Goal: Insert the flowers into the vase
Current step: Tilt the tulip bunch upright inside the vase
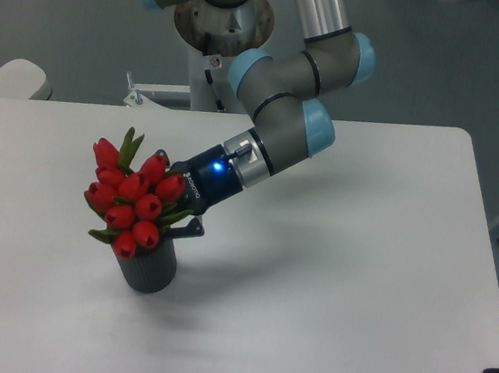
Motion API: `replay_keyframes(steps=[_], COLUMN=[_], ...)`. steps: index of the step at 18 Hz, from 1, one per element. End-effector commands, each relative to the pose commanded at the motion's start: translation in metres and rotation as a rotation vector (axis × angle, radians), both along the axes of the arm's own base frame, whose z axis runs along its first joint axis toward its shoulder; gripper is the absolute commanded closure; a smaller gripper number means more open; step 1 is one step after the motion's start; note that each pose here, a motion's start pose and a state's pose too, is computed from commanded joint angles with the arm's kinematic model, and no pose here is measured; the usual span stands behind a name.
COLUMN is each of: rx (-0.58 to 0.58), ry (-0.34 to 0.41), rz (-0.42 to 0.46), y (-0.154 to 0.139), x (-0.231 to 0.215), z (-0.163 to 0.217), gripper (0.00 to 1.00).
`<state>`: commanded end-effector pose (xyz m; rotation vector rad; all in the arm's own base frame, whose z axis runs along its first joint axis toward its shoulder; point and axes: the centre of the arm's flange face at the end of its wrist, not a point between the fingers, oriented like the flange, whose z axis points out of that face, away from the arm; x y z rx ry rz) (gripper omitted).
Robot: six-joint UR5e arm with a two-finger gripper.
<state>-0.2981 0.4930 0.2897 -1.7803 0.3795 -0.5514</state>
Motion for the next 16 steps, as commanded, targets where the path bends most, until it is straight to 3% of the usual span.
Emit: replay_keyframes(steps=[2,7,9,12,16], rx=[-0.001,0.007,0.007,0.007,-0.043], ry=[0.001,0.015,0.015,0.019,0.098], rz=[-0.001,-0.006,-0.007,-0.007,-0.01], y=[0.0004,-0.0003,-0.0003,-0.0004,-0.0016], x=[0.0007,0.0017,0.0018,0.0017,0.0011], z=[-0.0001,-0.0022,-0.0024,-0.0024,-0.008], gripper=[0.46,0.23,0.0,0.0,0.0])
